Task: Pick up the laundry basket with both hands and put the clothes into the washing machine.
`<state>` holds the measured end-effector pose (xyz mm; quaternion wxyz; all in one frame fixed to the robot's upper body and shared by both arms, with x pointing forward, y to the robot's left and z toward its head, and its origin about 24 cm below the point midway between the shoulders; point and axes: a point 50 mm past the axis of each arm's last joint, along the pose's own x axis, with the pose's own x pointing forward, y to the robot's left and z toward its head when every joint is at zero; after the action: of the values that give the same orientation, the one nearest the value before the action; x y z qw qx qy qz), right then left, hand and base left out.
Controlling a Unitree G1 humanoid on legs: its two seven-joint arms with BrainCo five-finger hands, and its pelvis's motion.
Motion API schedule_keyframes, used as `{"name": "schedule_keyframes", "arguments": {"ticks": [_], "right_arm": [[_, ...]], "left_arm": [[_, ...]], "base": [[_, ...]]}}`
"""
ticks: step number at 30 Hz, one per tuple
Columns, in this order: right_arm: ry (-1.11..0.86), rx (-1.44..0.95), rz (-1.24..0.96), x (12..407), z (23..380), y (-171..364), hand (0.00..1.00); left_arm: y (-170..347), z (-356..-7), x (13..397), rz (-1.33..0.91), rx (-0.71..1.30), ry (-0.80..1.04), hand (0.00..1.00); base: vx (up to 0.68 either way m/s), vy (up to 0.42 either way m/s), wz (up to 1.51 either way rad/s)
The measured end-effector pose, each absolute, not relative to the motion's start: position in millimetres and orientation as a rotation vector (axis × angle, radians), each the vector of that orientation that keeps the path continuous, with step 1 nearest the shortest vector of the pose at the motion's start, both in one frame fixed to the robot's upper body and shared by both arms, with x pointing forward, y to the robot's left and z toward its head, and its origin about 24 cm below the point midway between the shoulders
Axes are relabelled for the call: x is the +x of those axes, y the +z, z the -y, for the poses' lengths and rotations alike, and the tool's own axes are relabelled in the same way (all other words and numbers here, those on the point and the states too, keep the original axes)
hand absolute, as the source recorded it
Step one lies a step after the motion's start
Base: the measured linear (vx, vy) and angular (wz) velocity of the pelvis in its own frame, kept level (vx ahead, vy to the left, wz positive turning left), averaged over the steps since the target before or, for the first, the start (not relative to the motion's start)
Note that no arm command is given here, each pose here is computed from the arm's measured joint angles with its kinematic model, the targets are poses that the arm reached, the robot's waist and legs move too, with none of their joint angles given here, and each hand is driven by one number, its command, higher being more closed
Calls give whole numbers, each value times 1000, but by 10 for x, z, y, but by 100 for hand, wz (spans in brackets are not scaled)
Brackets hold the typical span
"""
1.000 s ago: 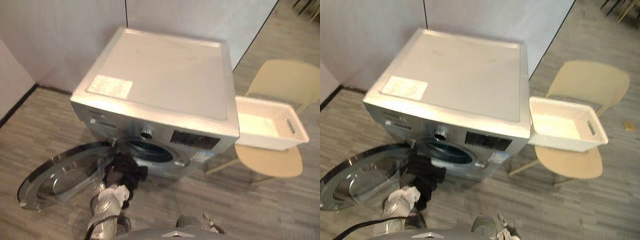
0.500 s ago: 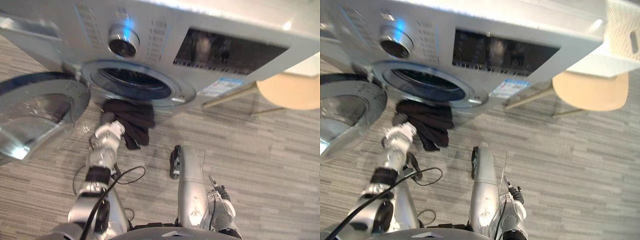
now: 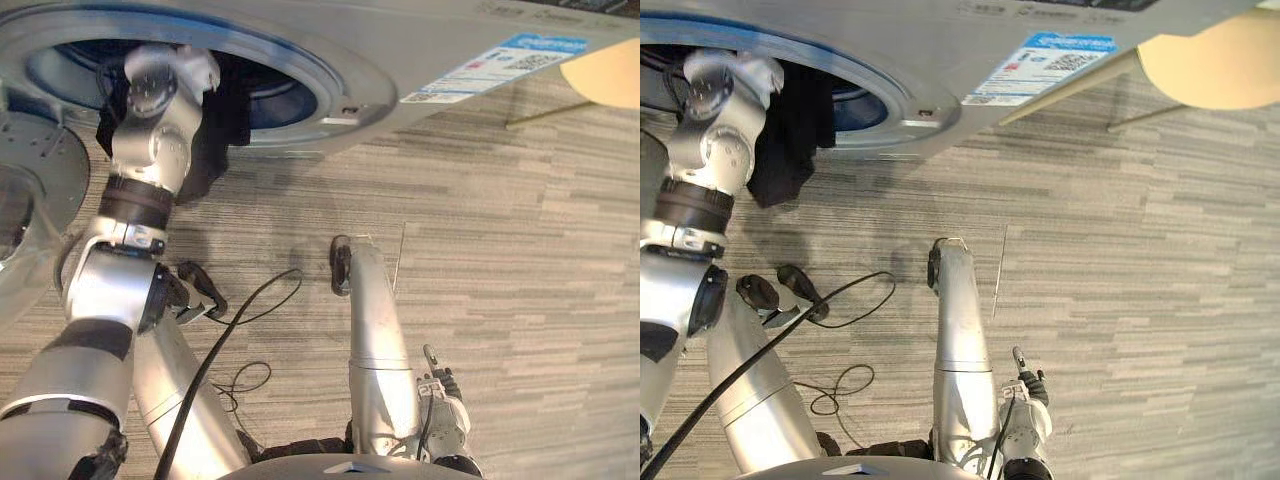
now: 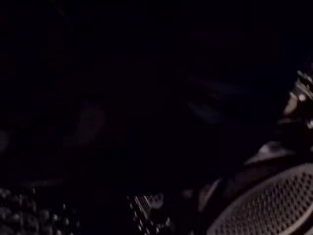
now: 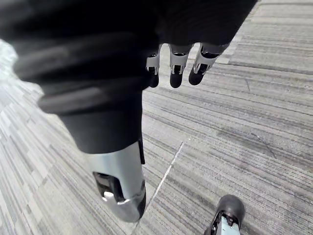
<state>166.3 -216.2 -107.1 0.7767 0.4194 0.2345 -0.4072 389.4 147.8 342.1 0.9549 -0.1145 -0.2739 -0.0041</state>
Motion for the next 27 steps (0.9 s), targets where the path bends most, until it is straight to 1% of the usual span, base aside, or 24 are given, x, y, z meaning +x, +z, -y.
{"name": "schedule_keyframes", "arguments": {"ticks": [3,8,12,18,20,24,27], "right_arm": [[-883,908,-524,1644,2149,-1096,0],[-888,924,-521,1646,2151,-1096,0],[-901,956,-510,1645,2156,-1096,0],[-932,984,-488,1628,2178,-1097,0],[-946,991,-483,1616,2190,-1102,0],[-967,999,-477,1595,2217,-1107,0],[-1001,1022,-481,1548,2237,-1139,0]], "left_arm": [[3551,-1285,3854,598,-179,-82,100],[3546,-1170,3877,587,-139,-117,100],[3842,-1259,3863,625,-126,-60,100],[4512,-1319,3573,795,-97,-1,100],[4750,-1421,3421,871,-90,34,100],[4846,-1657,3335,913,-106,121,100],[4923,-1774,3260,946,-71,191,100]], "base": [[-33,5,-12],[-17,-21,-6],[-8,-16,-11],[-2,1,-2],[-1,18,-4],[2,20,-10],[-4,37,-6]]}}
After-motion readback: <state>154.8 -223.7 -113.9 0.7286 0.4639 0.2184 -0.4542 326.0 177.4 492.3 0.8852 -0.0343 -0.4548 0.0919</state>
